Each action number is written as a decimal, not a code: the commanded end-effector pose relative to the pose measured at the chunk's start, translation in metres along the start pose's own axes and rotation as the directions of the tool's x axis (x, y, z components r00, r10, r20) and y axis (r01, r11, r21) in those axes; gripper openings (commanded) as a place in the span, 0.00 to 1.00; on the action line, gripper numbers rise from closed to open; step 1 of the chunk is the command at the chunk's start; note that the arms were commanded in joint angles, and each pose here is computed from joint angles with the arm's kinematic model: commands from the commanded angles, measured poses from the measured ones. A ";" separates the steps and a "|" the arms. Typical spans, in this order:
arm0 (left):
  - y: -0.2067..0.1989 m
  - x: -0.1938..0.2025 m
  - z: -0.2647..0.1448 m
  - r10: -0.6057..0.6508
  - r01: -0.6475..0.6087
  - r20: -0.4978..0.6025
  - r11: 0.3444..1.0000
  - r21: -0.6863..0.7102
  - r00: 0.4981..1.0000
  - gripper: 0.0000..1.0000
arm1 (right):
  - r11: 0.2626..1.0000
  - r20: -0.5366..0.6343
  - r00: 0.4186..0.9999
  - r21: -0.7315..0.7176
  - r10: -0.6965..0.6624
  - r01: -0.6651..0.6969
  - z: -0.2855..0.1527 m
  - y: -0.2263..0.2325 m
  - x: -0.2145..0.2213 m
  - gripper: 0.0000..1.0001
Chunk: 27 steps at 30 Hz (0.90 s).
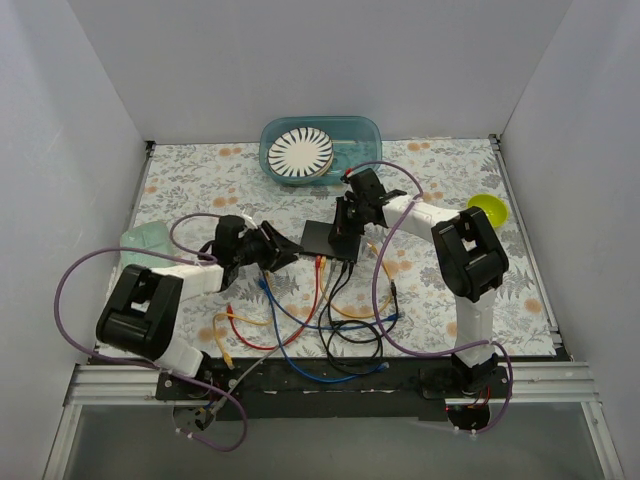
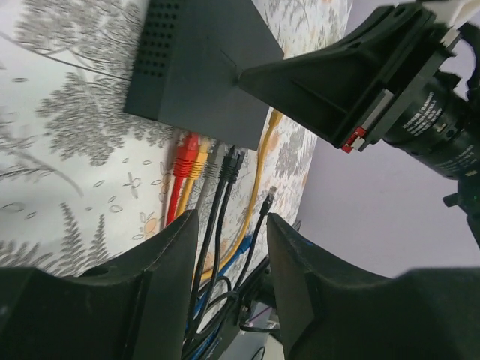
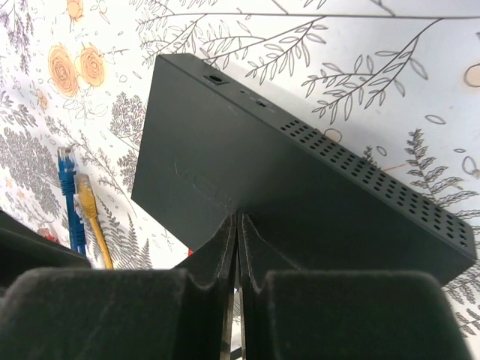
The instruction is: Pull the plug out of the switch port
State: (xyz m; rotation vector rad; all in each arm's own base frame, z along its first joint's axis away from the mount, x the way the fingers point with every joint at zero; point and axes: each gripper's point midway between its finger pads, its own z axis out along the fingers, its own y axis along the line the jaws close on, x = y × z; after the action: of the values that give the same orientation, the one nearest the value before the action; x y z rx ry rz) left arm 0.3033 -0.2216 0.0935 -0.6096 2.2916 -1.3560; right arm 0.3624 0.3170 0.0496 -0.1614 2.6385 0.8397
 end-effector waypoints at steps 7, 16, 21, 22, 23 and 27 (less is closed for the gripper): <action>0.032 0.034 0.052 -0.017 0.006 -0.089 0.992 -0.122 0.996 0.36 | 0.999 -0.071 0.997 0.037 0.015 -0.013 0.010 -0.017 0.026 0.10; 0.060 0.028 0.069 -0.064 0.051 -0.056 0.979 -0.198 0.996 0.34 | 0.999 -0.073 0.997 0.036 0.013 -0.010 0.009 -0.017 0.027 0.10; 0.067 0.025 0.077 -0.105 0.095 -0.038 0.973 -0.211 0.994 0.33 | 0.999 -0.084 0.996 0.032 0.017 -0.015 0.011 -0.019 0.032 0.10; 0.068 0.025 0.077 -0.115 0.105 -0.034 0.971 -0.215 0.993 0.33 | 0.999 -0.087 0.996 0.037 0.021 -0.017 0.011 -0.021 0.034 0.10; 0.068 0.024 0.077 -0.116 0.108 -0.027 0.973 -0.205 0.993 0.33 | 0.999 -0.091 0.996 0.035 0.022 -0.019 0.011 -0.021 0.036 0.09; 0.068 0.021 0.078 -0.162 0.159 0.001 0.966 -0.206 0.987 0.33 | 0.999 -0.094 0.995 0.032 0.022 -0.019 0.012 -0.022 0.038 0.10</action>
State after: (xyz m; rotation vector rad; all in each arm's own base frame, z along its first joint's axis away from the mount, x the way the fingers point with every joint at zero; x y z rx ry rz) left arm 0.3098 -0.2769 0.0299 -0.7109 2.4537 -1.3861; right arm 0.3615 0.3218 0.0475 -0.1756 2.6115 0.8890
